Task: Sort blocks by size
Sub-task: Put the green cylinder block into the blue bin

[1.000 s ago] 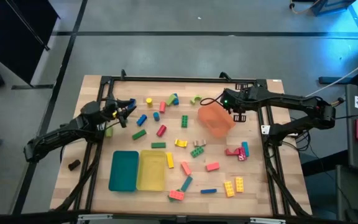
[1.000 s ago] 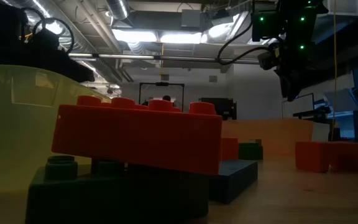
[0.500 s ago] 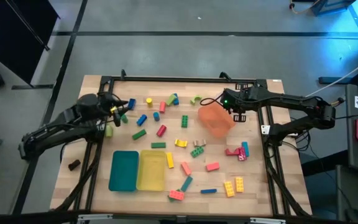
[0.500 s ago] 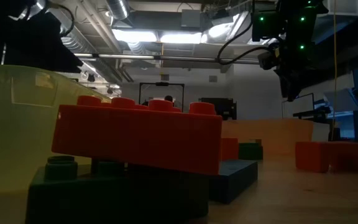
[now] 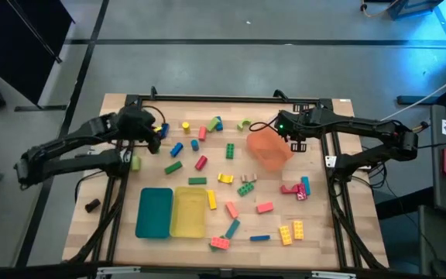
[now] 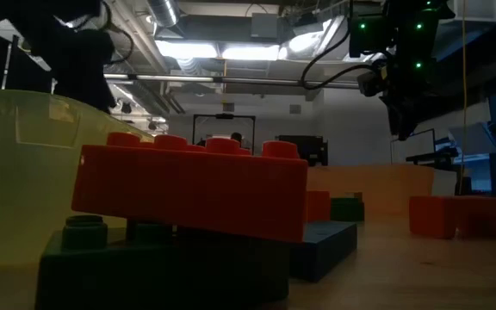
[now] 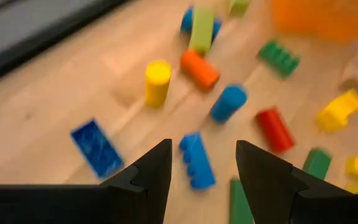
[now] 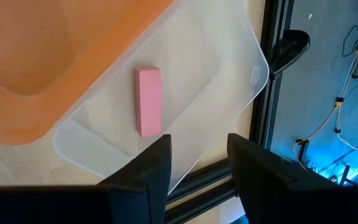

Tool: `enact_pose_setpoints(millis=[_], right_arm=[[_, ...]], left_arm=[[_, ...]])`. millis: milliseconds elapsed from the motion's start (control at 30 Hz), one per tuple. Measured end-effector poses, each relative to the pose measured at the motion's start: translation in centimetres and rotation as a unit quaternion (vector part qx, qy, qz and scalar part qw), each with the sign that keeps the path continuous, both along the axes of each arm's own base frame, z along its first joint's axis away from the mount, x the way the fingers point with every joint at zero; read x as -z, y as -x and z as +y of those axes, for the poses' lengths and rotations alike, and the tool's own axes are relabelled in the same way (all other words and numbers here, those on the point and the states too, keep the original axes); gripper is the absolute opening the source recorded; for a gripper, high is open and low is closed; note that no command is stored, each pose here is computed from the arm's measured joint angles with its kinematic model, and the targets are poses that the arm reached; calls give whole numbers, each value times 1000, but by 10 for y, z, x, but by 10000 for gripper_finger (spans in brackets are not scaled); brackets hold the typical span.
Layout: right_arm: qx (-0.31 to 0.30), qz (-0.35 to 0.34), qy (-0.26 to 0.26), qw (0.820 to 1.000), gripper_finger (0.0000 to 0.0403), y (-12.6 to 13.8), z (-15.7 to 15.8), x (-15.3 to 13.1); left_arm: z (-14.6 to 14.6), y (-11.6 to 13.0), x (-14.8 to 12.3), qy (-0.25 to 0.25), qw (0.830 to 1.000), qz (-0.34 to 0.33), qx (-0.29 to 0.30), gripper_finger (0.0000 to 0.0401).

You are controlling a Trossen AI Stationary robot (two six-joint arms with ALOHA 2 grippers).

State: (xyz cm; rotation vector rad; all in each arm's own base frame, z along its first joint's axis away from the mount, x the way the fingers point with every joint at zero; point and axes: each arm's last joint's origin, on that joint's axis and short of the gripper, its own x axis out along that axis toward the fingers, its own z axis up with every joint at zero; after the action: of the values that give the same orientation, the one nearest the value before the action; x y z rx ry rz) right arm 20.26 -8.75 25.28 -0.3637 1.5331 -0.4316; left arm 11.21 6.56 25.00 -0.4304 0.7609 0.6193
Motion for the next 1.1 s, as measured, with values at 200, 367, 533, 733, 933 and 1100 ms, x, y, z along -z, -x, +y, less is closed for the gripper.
enact_pose_setpoints(millis=[200,367,533,733,933,1100], right_arm=[[0,0,0,1000,159,0,0,0],[0,-1,0,1000,159,0,0,0],[0,-2,0,1000,159,0,0,0],[0,-2,0,1000,159,0,0,0],[0,-2,0,1000,159,0,0,0],[0,-2,0,1000,159,0,0,0]], left_arm=[[5,-9,16,77,990,120,-11,164],[9,-15,31,124,974,188,-35,164],[13,-20,39,124,965,223,-55,164],[16,-21,42,107,962,244,-66,164],[16,-21,42,108,961,243,-71,164],[17,-23,42,107,964,228,-81,164]])
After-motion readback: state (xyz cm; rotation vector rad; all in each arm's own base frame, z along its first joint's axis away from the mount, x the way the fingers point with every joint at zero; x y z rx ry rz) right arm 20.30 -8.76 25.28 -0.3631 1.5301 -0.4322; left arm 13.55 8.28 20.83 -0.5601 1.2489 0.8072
